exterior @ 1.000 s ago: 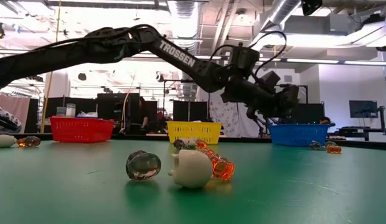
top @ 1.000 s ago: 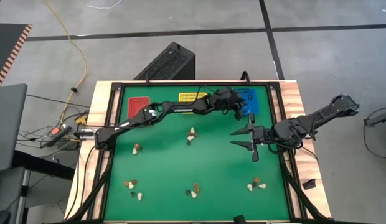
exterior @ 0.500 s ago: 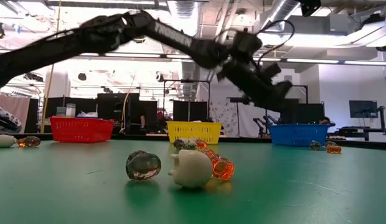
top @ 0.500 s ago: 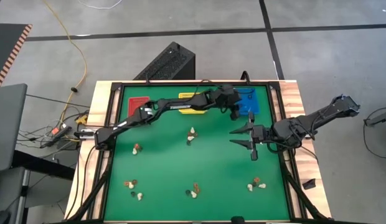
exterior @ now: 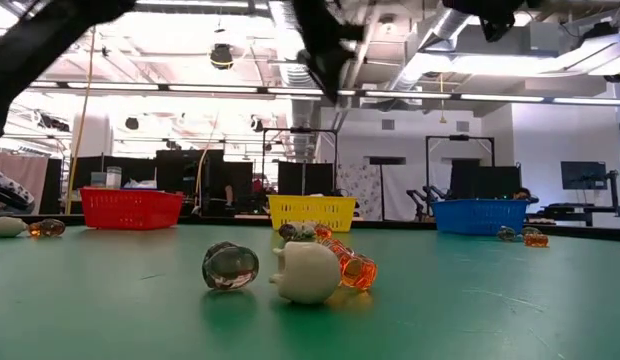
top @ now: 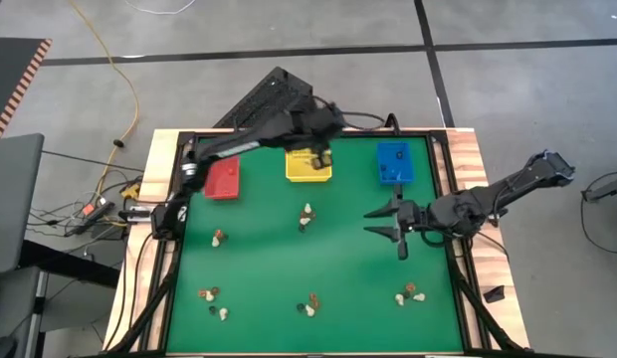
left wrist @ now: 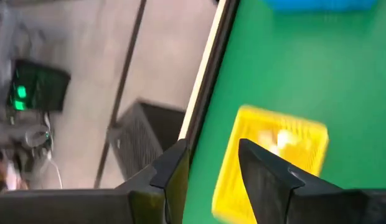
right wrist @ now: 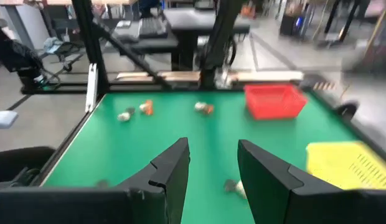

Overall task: Sort Halloween decoration
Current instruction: Put the purple skull toy into the blue bin

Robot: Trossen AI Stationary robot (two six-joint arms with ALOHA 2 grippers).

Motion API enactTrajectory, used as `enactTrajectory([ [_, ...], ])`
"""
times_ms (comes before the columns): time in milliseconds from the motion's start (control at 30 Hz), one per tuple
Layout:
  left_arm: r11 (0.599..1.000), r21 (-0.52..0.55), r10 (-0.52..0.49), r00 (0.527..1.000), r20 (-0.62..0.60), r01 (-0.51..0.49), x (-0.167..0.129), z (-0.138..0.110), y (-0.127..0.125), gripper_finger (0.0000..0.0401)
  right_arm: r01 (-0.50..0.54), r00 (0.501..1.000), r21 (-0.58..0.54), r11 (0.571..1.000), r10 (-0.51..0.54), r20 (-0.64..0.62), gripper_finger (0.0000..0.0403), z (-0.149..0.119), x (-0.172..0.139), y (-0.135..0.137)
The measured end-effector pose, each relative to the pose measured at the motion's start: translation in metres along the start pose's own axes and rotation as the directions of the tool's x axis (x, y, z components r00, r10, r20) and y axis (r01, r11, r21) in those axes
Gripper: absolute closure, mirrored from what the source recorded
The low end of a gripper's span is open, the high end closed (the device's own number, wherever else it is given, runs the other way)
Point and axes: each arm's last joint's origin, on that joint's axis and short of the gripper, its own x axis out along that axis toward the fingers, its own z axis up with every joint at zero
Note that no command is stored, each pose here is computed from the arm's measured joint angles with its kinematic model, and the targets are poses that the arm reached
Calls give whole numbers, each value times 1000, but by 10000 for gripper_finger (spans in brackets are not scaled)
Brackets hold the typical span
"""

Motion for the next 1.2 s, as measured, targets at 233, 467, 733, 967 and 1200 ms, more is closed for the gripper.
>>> enactTrajectory([
  [233,994,-112,-25,997,-69,17,-95,-33,36,292,44,963,200,979,11,-268,235,-36,17,17],
  [467,983,-173,-72,997,-27,66,-181,-65,38,314,488,804,284,825,-299,-514,235,-80,15,16],
  [733,995,-89,-25,990,135,37,-248,-114,-11,324,788,611,319,527,-606,-510,235,-110,14,6],
  [967,989,-148,38,930,366,18,-242,-184,-62,324,911,411,232,341,-705,-578,235,-134,23,-9],
  [1200,965,-175,-71,834,547,196,-202,-234,-96,324,961,271,146,234,-702,-658,235,-147,31,-23],
])
